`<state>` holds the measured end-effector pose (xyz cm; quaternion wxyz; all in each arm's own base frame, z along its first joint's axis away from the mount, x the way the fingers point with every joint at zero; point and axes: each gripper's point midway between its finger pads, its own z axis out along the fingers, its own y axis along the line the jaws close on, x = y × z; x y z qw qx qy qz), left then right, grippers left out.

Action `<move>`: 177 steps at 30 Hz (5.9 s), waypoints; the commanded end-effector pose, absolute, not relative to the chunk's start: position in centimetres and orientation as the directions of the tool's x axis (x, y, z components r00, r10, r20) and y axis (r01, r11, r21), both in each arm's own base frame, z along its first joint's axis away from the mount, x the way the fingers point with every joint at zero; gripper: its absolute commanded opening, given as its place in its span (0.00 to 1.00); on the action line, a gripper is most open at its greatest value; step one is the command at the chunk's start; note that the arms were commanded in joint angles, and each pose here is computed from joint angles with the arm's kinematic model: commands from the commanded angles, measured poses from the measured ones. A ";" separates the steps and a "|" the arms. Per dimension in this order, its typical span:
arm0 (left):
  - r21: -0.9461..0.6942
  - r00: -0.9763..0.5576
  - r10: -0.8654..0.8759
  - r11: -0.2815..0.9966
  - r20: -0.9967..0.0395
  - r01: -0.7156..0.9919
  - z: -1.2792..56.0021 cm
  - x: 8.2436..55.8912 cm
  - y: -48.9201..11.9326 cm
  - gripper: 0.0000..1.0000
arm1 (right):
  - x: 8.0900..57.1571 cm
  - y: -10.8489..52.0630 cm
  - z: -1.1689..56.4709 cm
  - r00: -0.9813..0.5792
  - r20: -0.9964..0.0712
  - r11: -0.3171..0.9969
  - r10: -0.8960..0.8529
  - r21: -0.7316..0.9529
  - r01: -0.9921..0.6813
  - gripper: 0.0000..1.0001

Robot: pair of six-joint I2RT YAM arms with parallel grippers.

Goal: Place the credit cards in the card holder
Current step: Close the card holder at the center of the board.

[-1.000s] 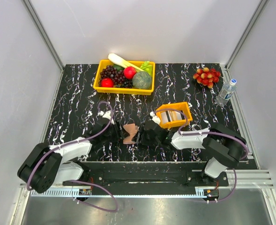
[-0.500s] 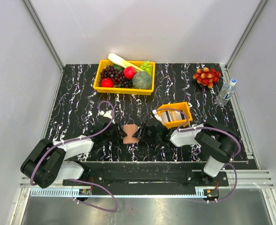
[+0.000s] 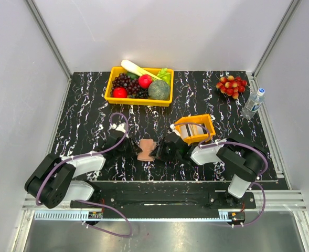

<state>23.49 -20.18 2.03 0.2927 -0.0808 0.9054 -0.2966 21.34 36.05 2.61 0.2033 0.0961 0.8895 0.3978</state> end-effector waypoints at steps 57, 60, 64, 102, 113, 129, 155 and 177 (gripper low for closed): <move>-0.550 -0.605 -0.543 0.811 -0.583 -0.198 6.6 23.2 -9.6 0.88 | 14.2 36.7 5.5 -0.700 -0.518 0.855 -0.492 -0.139 -0.499 0.41; -0.576 -0.624 -0.515 0.808 -0.587 -0.125 7.3 23.6 -10.8 0.88 | 13.1 36.7 6.5 -0.712 -0.548 0.859 -0.439 -0.022 -0.512 0.50; -0.609 -0.651 -0.463 0.793 -0.602 -0.002 8.6 24.7 -12.9 0.90 | 11.7 36.3 7.8 -0.766 -0.555 0.875 -0.324 0.133 -0.466 0.51; -0.725 -0.898 -0.106 0.633 -0.428 0.270 3.0 23.5 -23.4 0.83 | 17.9 30.7 4.5 -0.826 -0.184 0.664 0.532 0.696 0.273 0.79; -0.720 -0.893 -0.142 0.651 -0.428 0.242 2.8 22.0 -23.1 0.82 | 21.3 33.1 4.8 -0.850 -0.220 0.681 0.479 0.704 0.202 0.80; -0.755 -0.878 -0.272 0.641 -0.393 0.139 3.2 18.0 -23.4 0.80 | 26.3 38.6 5.2 -0.932 -0.285 0.721 0.224 0.692 -0.038 0.79; -0.637 -0.780 -0.311 0.757 -0.544 0.142 6.3 19.3 -21.6 0.86 | 28.2 30.5 9.5 -0.844 -0.499 0.814 0.197 0.563 -0.143 0.78; -0.611 -0.869 -0.144 0.764 -0.474 0.207 3.8 19.2 -23.8 0.68 | 24.7 32.0 5.7 -0.925 -0.253 0.711 0.285 0.703 0.028 0.72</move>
